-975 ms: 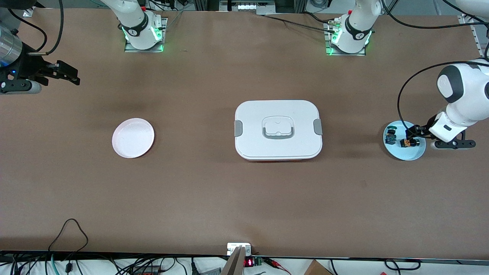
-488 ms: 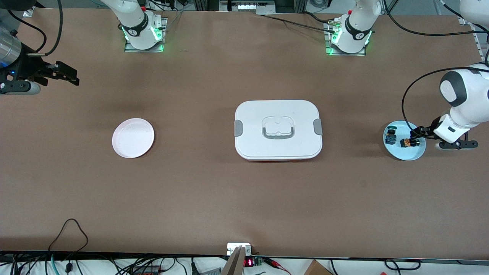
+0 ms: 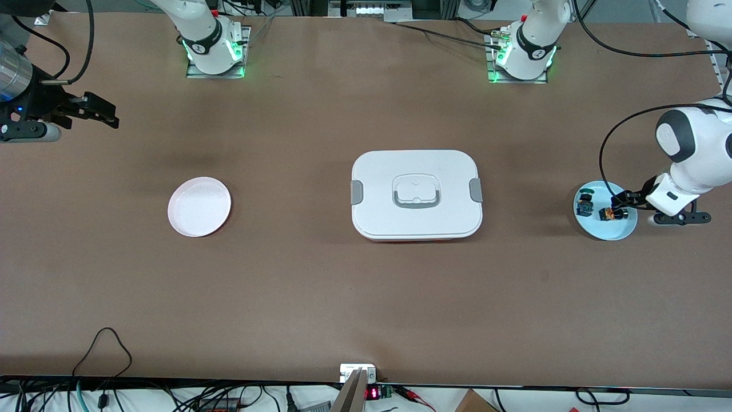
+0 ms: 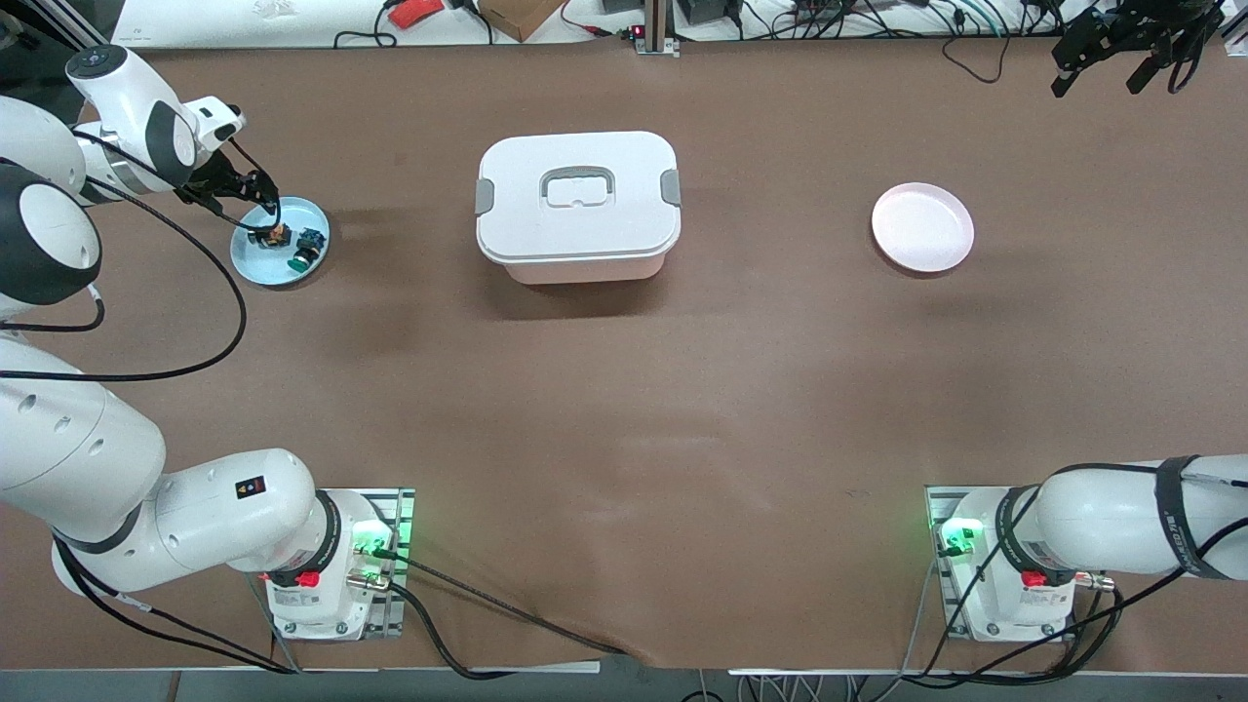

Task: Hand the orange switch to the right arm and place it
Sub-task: 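Close the left gripper on the orange switch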

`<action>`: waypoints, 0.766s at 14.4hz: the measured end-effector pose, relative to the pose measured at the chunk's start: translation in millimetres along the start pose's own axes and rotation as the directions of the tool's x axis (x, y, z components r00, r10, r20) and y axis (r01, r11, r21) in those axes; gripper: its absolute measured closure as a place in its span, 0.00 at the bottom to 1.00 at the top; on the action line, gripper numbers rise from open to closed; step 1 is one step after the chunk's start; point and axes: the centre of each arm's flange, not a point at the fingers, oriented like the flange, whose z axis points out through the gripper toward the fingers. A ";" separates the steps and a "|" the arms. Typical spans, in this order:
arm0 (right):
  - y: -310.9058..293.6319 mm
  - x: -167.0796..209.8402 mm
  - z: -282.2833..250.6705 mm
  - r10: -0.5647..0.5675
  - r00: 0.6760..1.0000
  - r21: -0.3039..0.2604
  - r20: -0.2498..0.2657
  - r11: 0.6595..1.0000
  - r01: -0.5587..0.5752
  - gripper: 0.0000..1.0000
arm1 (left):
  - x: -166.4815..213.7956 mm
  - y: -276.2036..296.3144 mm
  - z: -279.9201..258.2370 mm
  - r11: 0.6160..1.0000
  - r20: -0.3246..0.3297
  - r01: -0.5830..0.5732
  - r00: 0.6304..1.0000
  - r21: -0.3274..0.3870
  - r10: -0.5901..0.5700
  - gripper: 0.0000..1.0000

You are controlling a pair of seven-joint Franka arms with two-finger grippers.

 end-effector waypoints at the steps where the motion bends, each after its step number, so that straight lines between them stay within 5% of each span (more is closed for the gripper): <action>1: 0.0 0.0 0.0 0.000 1.000 0.000 0.000 1.000 0.000 0.00 | 0.0 -1.1 4.0 1.000 -0.003 -0.003 1.000 0.000 0.003 0.00; 11: 2.0 0.1 0.2 0.000 1.000 -0.019 0.001 1.000 0.000 0.00 | 6.1 3.3 43.5 1.000 -0.068 -0.017 0.998 -0.001 0.016 0.00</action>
